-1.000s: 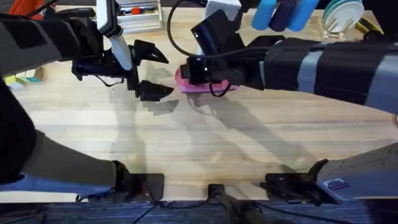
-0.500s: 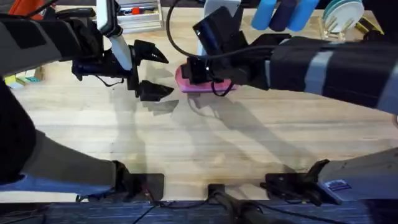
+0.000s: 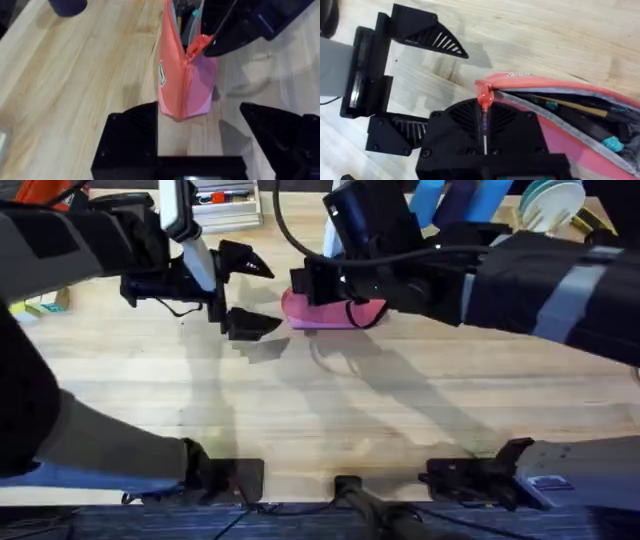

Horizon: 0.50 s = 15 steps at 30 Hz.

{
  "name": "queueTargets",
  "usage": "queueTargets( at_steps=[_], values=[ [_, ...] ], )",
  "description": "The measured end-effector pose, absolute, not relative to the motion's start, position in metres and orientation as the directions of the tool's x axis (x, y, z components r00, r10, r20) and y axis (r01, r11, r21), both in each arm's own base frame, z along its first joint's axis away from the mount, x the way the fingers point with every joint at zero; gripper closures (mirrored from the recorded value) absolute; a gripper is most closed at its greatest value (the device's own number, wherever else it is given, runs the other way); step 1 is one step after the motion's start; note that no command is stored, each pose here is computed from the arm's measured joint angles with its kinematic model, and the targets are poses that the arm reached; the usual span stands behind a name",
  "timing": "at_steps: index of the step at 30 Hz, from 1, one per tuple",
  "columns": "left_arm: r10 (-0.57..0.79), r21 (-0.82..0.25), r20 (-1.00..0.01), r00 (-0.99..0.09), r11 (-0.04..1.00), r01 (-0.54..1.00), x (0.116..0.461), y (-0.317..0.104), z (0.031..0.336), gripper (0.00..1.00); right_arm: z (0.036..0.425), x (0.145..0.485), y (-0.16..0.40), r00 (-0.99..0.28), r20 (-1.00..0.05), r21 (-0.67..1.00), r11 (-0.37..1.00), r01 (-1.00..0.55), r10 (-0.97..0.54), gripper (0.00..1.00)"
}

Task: Unzip the bag, pick up the pens from the table one at a time and place them inside, then zip the bag closed.

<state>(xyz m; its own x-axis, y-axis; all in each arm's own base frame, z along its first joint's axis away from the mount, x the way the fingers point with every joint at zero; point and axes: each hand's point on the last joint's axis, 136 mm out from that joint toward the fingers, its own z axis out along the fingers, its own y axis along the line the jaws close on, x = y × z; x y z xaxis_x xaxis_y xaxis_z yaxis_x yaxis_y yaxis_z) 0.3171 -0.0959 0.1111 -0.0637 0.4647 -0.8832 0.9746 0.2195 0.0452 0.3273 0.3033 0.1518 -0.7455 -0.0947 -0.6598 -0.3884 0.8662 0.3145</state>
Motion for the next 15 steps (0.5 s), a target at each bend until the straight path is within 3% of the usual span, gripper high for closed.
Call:
queueTargets(
  at_steps=[8,15],
  values=[
    [0.476,0.146,-0.878,0.050,0.167,0.975,0.329,-0.114,0.115,0.007,0.152,0.327,0.303,-0.746,-0.660,0.314,0.866,-0.388,-0.095,0.971],
    [0.469,0.151,-0.882,0.048,0.184,0.971,0.337,-0.118,0.117,0.008,0.152,0.327,0.303,-0.745,-0.660,0.314,0.866,-0.389,-0.095,0.972]
  ],
)
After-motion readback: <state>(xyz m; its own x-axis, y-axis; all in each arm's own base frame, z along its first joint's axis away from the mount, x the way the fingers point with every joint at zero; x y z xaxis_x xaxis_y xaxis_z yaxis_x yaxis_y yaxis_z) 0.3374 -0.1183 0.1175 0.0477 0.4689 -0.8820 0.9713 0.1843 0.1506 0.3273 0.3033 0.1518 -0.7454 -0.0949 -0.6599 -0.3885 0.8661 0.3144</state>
